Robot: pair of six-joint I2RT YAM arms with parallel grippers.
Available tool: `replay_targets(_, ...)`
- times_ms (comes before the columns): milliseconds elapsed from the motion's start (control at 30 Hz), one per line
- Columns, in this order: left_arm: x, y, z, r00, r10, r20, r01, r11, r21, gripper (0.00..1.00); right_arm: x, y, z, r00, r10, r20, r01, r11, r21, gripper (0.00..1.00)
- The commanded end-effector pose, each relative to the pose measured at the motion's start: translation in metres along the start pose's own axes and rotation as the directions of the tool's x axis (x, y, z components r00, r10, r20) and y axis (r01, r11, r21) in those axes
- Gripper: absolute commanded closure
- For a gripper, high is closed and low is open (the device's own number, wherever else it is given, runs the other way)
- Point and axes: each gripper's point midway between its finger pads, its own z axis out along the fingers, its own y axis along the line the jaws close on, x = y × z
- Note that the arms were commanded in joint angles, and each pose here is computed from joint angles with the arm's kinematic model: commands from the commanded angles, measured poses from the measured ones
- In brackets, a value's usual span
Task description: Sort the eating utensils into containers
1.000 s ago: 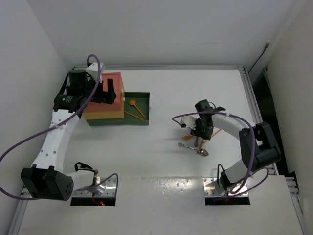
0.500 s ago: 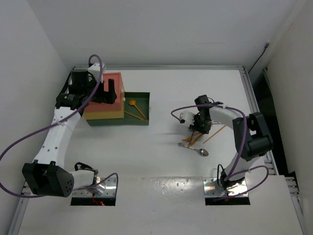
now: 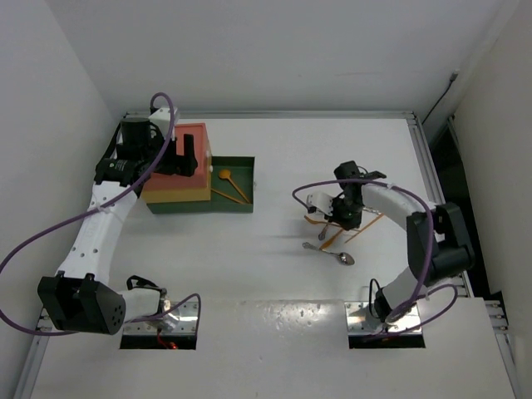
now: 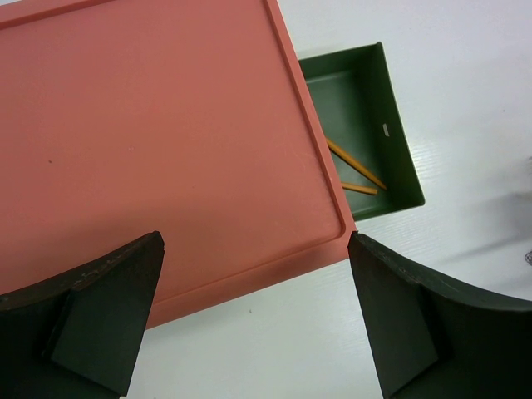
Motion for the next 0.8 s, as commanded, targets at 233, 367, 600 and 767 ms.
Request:
replay_targets(233,-0.009,0.001,-0.004,0.999,-0.003,0.049,0.003,1.000,-0.006,0.00,-0.142,-0.017,-0.112,0.910,0.105,0.402,-0.096,0.994,-0.044,1.00)
replay_targets(367,-0.017,0.003,-0.005,0.996,-0.047,0.077,0.049,0.998,-0.026,0.00,-0.238,-0.048,-0.125,0.793,0.270,0.546,-0.214,0.963,-0.165,1.00)
replay_targets(600,-0.028,0.028,-0.011,0.985,-0.112,0.132,0.134,0.977,-0.168,0.00,-0.337,-0.069,-0.097,0.673,0.531,0.515,-0.382,0.846,-0.372,1.00)
replay_targets(767,-0.030,0.035,-0.010,0.977,-0.140,0.161,0.172,0.964,-0.204,0.00,-0.366,-0.076,-0.070,0.672,0.530,0.518,-0.392,0.847,-0.358,1.00)
